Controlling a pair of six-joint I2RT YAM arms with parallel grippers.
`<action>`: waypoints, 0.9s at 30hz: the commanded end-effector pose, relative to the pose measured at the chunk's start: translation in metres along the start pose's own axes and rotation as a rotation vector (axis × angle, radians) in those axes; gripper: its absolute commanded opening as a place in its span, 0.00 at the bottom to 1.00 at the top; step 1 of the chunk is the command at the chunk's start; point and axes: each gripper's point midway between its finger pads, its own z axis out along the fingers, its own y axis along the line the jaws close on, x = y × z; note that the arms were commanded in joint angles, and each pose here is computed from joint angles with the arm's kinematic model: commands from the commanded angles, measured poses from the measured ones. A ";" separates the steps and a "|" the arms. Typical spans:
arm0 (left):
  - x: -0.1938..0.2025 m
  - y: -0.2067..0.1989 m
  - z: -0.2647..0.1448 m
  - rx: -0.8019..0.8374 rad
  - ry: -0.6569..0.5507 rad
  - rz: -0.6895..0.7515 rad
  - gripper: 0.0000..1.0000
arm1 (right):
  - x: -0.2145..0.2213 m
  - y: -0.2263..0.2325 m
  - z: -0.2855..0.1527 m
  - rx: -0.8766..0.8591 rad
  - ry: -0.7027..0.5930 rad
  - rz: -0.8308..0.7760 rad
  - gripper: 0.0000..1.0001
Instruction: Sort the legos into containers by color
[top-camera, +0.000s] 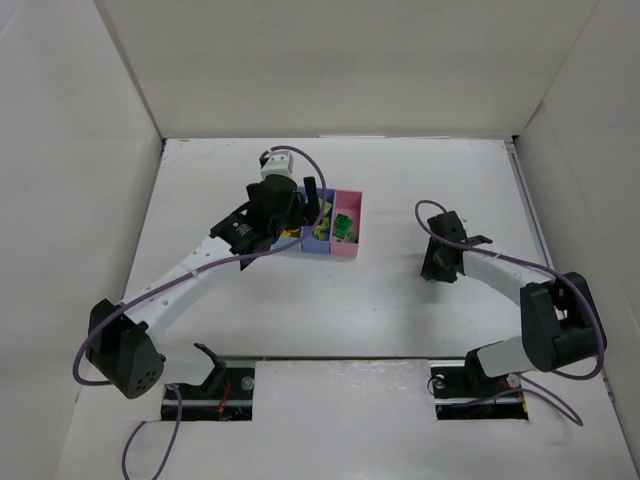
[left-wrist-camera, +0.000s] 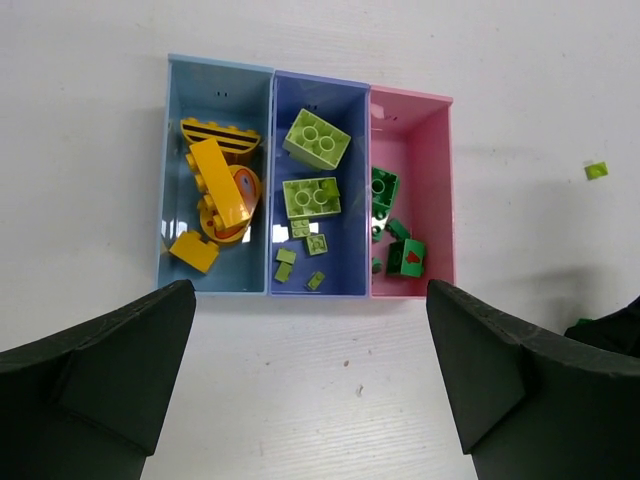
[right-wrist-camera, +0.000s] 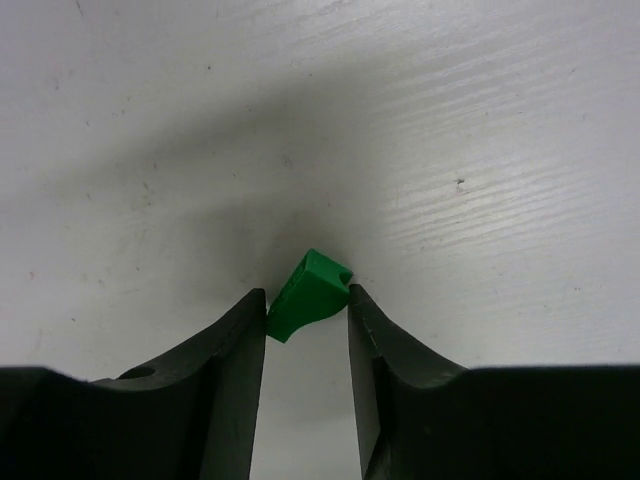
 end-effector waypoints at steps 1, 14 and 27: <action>-0.023 0.003 -0.013 0.015 -0.071 -0.037 1.00 | -0.024 0.011 -0.002 -0.002 -0.074 0.036 0.37; -0.033 0.019 -0.013 -0.005 -0.096 -0.049 1.00 | -0.056 0.028 -0.023 0.031 -0.172 -0.079 0.28; -0.041 0.033 -0.020 -0.048 -0.136 -0.074 1.00 | -0.171 0.037 -0.062 -0.010 -0.364 -0.115 0.53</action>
